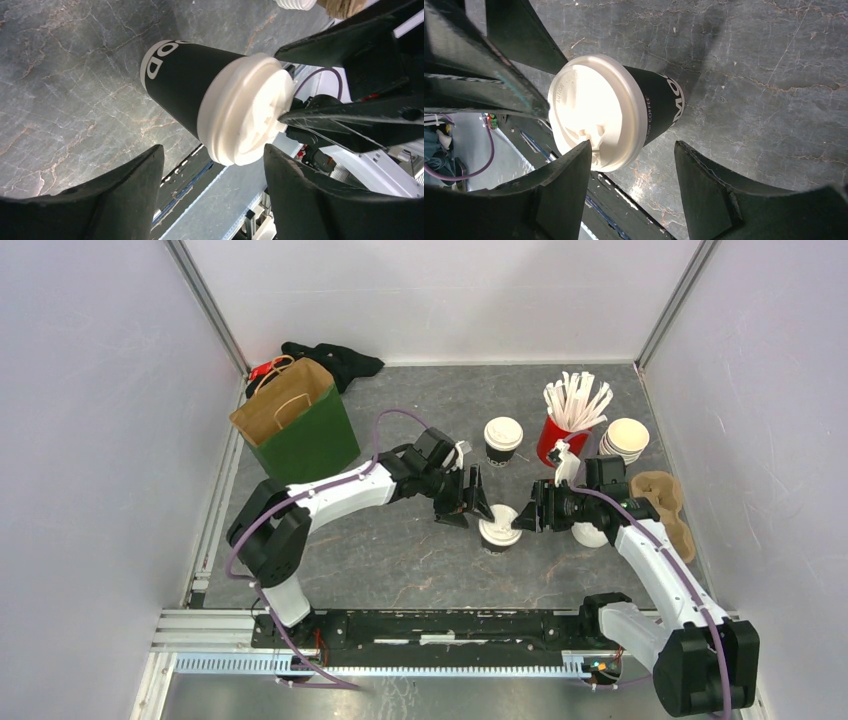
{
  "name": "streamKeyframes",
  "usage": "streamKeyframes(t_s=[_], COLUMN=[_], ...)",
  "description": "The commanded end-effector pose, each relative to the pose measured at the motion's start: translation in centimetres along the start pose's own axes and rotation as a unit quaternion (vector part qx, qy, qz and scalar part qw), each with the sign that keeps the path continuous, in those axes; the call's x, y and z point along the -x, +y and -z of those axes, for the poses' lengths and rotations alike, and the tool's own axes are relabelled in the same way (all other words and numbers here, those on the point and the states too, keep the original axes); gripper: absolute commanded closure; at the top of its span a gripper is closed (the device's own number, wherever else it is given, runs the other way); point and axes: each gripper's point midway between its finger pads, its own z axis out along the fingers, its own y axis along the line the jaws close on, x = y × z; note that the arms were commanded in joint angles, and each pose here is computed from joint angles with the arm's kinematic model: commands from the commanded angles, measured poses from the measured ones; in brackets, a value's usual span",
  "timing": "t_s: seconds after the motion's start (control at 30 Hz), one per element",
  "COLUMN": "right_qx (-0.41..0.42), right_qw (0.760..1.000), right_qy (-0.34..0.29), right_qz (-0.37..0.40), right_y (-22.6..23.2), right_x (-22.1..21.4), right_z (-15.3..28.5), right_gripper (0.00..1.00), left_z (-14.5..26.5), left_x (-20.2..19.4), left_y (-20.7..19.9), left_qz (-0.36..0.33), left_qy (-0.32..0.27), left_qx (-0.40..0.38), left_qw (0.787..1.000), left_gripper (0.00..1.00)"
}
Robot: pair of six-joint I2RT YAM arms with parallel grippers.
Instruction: Pack the takeout coffee
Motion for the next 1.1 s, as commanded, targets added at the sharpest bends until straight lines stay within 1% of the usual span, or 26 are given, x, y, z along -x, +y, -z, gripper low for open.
streamKeyframes(t_s=[0.0, 0.1, 0.13, 0.2, 0.23, 0.27, 0.4, 0.67, 1.07], right_qx=[0.01, 0.019, 0.019, 0.018, 0.019, 0.018, 0.017, 0.016, 0.017], right_qw=[0.999, 0.999, 0.999, 0.999, 0.999, 0.999, 0.999, 0.999, 0.999], right_qy=[-0.029, -0.025, -0.025, -0.027, -0.028, -0.028, -0.026, -0.027, -0.025], right_qz=[0.027, 0.024, 0.024, 0.024, 0.024, 0.023, 0.021, 0.018, 0.014], right_y=[0.9, 1.0, 0.9, 0.9, 0.9, 0.9, 0.8, 0.6, 0.4], right_x=[1.9, 1.4, 1.4, 1.4, 1.4, 1.5, 1.4, 1.3, 0.9], right_z=[0.5, 0.3, 0.3, 0.3, 0.2, 0.2, 0.1, -0.1, -0.3], right_gripper=[0.32, 0.31, 0.31, 0.31, 0.31, 0.32, 0.32, 0.32, 0.33], left_z=[3.9, 5.2, 5.5, 5.3, 5.1, 4.7, 3.3, 2.0, 0.6], left_x=[1.9, 2.8, 3.0, 3.4, 3.5, 3.4, 3.3, 2.7, 1.4], left_y=[-4.4, -4.7, -4.6, -3.8, -3.4, -3.1, -2.2, -0.9, -0.3], left_qz=[-0.014, -0.005, -0.001, 0.009, 0.012, 0.014, 0.019, 0.02, 0.017], left_qy=[-0.057, -0.081, -0.086, -0.087, -0.081, -0.074, -0.051, -0.028, -0.006], left_qx=[-0.043, -0.05, -0.052, -0.046, -0.04, -0.036, -0.026, -0.014, -0.008], left_qw=[0.997, 0.995, 0.995, 0.995, 0.996, 0.997, 0.998, 0.999, 1.0], left_gripper=[0.18, 0.18, 0.21, 0.34, 0.39, 0.42, 0.48, 0.51, 0.54])
